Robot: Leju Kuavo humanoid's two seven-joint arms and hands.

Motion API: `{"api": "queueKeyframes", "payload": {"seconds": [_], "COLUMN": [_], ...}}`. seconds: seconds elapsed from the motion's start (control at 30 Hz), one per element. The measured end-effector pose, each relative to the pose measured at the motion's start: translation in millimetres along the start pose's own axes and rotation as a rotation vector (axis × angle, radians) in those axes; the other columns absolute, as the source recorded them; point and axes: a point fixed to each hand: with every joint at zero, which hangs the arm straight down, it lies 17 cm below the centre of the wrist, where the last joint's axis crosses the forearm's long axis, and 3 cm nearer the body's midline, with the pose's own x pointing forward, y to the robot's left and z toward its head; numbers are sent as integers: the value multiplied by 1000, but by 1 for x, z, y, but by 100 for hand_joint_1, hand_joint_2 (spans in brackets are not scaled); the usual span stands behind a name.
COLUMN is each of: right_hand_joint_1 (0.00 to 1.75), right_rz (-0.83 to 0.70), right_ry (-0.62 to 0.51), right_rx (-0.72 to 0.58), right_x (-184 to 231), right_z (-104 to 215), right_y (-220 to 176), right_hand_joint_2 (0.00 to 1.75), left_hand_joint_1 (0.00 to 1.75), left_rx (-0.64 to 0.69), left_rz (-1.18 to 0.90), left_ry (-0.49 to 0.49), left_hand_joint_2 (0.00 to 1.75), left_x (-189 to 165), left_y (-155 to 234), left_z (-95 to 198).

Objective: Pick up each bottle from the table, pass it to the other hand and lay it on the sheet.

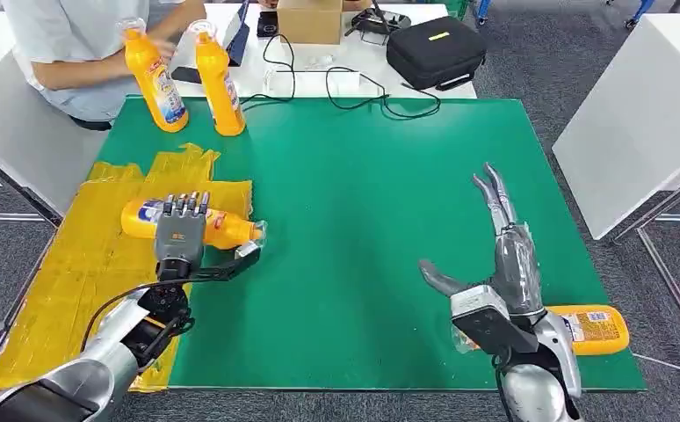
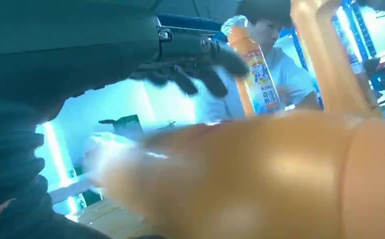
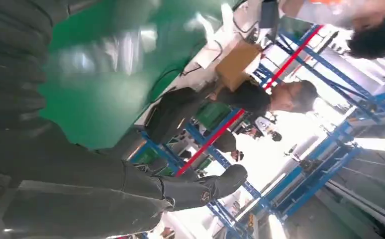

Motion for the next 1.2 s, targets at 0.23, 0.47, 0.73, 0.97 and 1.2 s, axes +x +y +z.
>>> {"api": "queueKeyframes", "payload": {"seconds": [0.23,0.47,0.73,0.97,1.2], "right_hand_joint_1": [0,0,0,0,0], "right_rz": [119,152,371,514,593], "right_ry": [32,45,58,162,238], "right_rx": [109,232,486,672,727], "right_x": [-14,-29,-80,-132,-151], "right_z": [19,32,75,137,152], "right_y": [17,26,14,-37,-55], "right_hand_joint_2": [175,175,175,175,175], "left_hand_joint_1": [0,0,0,0,0], "left_rx": [-33,-99,-173,-51,52], "left_rz": [23,195,1004,1545,1693], "left_ry": [24,-60,-293,-398,-470], "left_hand_joint_2": [175,175,175,175,175], "left_x": [-5,19,93,88,76], "left_y": [-10,-21,15,97,136], "left_z": [2,9,26,37,45]}}
